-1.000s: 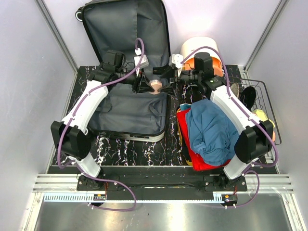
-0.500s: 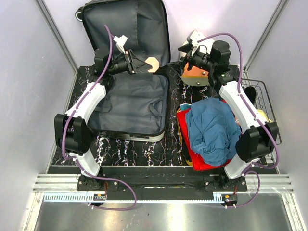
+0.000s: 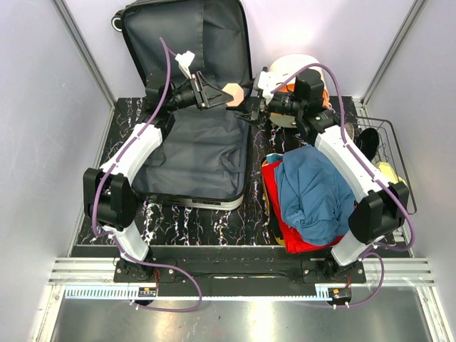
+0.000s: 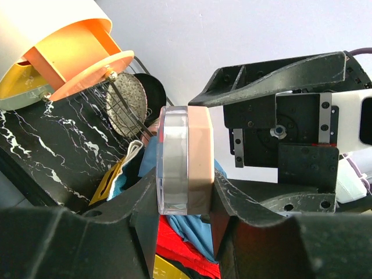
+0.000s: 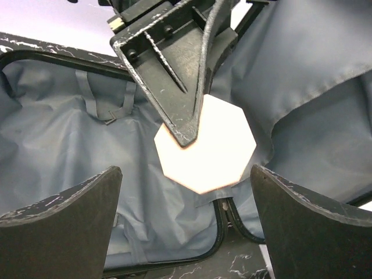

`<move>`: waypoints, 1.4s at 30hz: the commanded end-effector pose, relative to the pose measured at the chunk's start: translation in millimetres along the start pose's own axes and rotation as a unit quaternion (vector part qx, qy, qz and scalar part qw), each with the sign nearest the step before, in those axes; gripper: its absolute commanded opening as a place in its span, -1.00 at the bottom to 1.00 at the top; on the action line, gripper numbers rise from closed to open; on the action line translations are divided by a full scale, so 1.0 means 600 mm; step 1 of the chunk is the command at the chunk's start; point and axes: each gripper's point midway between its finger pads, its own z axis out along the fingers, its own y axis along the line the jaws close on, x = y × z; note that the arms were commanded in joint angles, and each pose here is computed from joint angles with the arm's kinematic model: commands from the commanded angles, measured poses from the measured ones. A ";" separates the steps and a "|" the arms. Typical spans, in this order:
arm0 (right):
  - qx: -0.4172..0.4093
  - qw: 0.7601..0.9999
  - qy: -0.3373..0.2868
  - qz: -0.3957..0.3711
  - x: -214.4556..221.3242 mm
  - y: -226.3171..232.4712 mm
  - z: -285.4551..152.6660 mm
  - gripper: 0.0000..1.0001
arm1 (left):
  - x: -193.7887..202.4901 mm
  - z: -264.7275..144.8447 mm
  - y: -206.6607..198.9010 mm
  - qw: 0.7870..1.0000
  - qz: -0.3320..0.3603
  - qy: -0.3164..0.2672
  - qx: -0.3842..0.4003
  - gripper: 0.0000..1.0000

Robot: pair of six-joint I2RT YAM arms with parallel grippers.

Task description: Open, take out, and arrange the luggage

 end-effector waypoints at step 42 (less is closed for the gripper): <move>-0.061 0.984 0.003 -0.168 -0.025 0.017 0.016 0.76 | 0.021 0.019 -0.052 0.996 0.073 0.034 0.040 -1.00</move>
